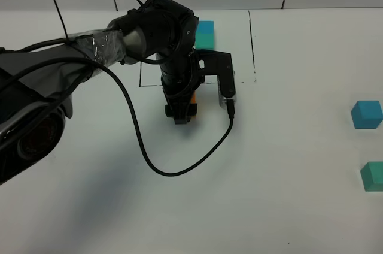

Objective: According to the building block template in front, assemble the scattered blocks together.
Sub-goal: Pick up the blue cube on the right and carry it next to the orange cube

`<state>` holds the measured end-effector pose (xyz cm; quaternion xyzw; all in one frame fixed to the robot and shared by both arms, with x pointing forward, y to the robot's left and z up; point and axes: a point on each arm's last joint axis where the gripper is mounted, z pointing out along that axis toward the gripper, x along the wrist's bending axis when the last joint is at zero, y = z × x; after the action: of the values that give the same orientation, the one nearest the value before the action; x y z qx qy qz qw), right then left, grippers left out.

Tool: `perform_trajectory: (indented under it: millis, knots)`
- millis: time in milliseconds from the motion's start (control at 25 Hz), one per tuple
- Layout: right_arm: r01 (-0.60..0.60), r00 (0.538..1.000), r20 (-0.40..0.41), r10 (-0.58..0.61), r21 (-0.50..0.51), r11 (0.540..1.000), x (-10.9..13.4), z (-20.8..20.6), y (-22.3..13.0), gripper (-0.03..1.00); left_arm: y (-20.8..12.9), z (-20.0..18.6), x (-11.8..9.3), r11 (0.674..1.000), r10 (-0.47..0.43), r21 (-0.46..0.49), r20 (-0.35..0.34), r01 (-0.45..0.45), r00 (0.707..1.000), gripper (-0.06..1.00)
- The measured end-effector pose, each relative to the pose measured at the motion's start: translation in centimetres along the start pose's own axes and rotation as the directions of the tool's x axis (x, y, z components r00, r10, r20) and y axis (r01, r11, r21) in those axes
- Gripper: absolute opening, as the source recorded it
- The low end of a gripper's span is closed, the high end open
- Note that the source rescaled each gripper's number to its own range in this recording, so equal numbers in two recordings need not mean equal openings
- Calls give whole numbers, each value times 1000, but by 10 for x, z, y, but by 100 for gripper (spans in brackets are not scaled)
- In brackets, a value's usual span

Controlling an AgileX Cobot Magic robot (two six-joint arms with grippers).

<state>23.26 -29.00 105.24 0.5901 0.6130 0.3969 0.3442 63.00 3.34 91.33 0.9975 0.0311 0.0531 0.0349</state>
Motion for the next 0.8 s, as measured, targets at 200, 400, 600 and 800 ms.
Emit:
perform_trajectory:
  millis: [200,400,600,800]
  knots:
    - [0,1000,0,0,0,1000,0,0,0,73,-1,-45,1,993,-106,-50,-59,103,993,95]
    - [0,1000,0,0,0,1000,0,0,0,73,-28,-100,12,919,-387,-119,-98,376,917,96]
    - [0,1000,0,0,0,1000,0,0,0,73,-92,-141,36,747,-664,-161,-113,646,739,97]
    - [0,1000,0,0,0,1000,0,0,0,73,-158,-169,44,523,-852,-170,-84,835,517,97]
